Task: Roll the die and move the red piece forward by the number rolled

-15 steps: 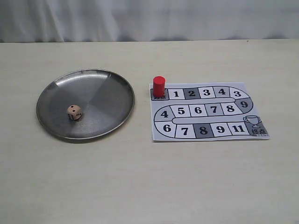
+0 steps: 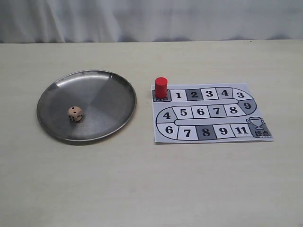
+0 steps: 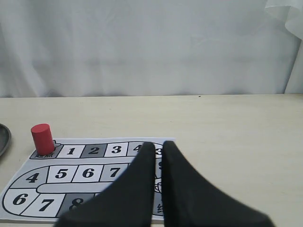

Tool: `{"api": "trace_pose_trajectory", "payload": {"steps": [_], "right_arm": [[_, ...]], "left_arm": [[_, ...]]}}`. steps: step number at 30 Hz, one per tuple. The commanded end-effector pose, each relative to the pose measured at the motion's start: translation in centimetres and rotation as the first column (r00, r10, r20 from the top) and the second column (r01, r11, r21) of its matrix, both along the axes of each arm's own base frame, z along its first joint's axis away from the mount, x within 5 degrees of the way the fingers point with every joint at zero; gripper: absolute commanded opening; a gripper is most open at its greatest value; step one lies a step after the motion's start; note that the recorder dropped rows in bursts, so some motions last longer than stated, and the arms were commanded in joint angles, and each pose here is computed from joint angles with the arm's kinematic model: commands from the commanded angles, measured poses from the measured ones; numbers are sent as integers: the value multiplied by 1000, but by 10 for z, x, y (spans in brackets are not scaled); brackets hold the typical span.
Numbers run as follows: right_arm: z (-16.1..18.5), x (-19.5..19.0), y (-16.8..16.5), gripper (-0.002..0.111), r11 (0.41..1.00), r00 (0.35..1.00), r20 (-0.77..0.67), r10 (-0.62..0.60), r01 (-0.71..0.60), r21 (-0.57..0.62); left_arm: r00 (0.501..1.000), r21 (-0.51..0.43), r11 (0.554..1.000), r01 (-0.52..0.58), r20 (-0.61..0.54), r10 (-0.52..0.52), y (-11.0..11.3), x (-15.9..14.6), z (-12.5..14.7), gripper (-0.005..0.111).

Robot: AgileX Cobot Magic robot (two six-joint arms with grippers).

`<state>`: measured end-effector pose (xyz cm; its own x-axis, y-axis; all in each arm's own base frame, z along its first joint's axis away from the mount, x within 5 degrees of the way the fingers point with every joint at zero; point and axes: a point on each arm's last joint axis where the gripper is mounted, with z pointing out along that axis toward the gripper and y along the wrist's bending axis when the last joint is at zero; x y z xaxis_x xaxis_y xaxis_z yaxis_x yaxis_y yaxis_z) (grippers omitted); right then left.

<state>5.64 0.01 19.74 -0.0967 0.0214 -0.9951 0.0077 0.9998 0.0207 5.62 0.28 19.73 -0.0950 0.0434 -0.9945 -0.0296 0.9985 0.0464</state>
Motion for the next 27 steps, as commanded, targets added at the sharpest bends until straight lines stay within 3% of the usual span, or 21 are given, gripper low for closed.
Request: {"api": "trace_pose_trajectory", "payload": {"steps": [1,15,22,27], "right_arm": [[-1,0,0,4,1000,1000,-1,-5,5,5],[-1,0,0,4,1000,1000,1,-5,5,5],[15,0,-1,4,1000,984,177,-17,17,4],[27,-2,-4,4,969,951,301,-66,-11,246]], "left_arm": [[1000,0,1000,9,9,-9,-1,0,0,0],[1000,0,1000,9,9,-9,-1,0,0,0],[1000,0,1000,9,9,-9,-1,0,0,0],[1000,0,1000,9,9,-9,-1,0,0,0]]}}
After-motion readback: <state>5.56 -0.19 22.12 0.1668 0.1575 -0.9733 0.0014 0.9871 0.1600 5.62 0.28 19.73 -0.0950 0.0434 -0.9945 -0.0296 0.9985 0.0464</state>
